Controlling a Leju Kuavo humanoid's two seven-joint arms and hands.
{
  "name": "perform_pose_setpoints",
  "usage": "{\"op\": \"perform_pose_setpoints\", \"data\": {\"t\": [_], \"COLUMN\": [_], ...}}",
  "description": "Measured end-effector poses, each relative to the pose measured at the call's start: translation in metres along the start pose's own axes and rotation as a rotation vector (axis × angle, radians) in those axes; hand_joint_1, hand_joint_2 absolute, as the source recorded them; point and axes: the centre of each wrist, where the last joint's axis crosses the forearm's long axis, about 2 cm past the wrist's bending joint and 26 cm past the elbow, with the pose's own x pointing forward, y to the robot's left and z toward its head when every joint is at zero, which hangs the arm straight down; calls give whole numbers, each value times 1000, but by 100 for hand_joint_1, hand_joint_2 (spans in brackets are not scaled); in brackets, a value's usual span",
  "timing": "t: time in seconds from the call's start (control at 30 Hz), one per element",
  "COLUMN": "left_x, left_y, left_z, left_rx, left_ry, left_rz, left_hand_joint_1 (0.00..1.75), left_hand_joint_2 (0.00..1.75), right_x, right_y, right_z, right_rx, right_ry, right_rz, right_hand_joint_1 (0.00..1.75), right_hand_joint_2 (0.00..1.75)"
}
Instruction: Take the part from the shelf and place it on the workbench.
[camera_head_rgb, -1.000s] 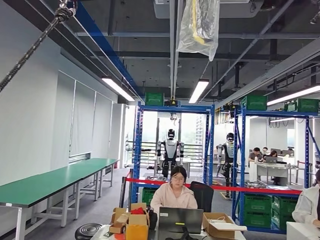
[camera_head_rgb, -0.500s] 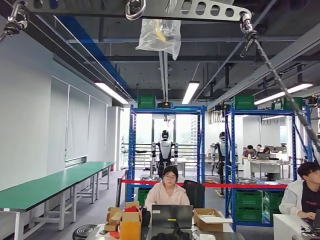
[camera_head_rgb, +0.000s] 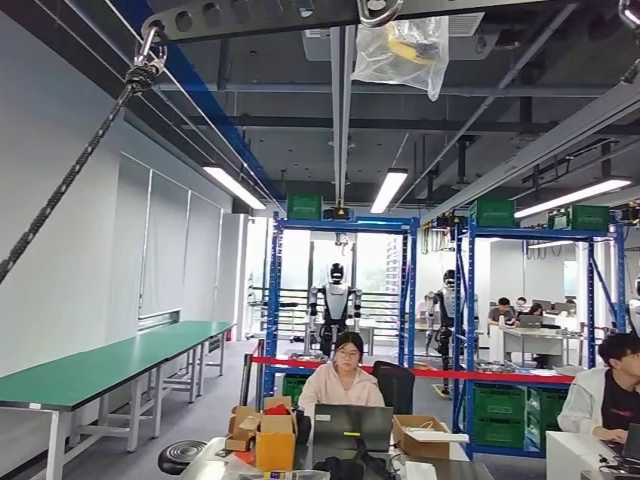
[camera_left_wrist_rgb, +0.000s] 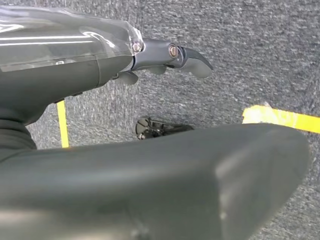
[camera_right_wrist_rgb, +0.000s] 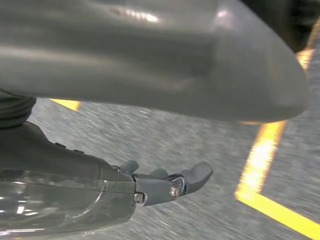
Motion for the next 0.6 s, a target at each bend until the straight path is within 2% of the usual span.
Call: {"op": "perform_pose_setpoints", "data": {"t": [0.07,0.2,0.43,0.57,0.6], "left_x": [0,1,4,5,5], "left_y": [0,-2,-5,-6,-6], "left_z": [0,-1,-2,-3,-3], "left_rx": [-2,-9,-10,-9,-9], "left_ry": [3,10,12,11,11], "left_rz": [-1,-5,-7,-8,-8], "left_hand_joint_1": [0,0,0,0,0], "left_hand_joint_2": [0,0,0,175,175], "right_x": [-3,-7,-10,-10,-10], "right_y": [-2,-8,-16,-16,-16], "right_z": [1,1,2,2,2], "right_rx": [-1,-16,-43,-48,-48], "right_ry": [63,170,234,265,267], "right_rz": [-37,-91,-166,-187,-188], "right_hand_joint_1": [0,0,0,0,0], "right_hand_joint_2": [0,175,175,175,175]}}
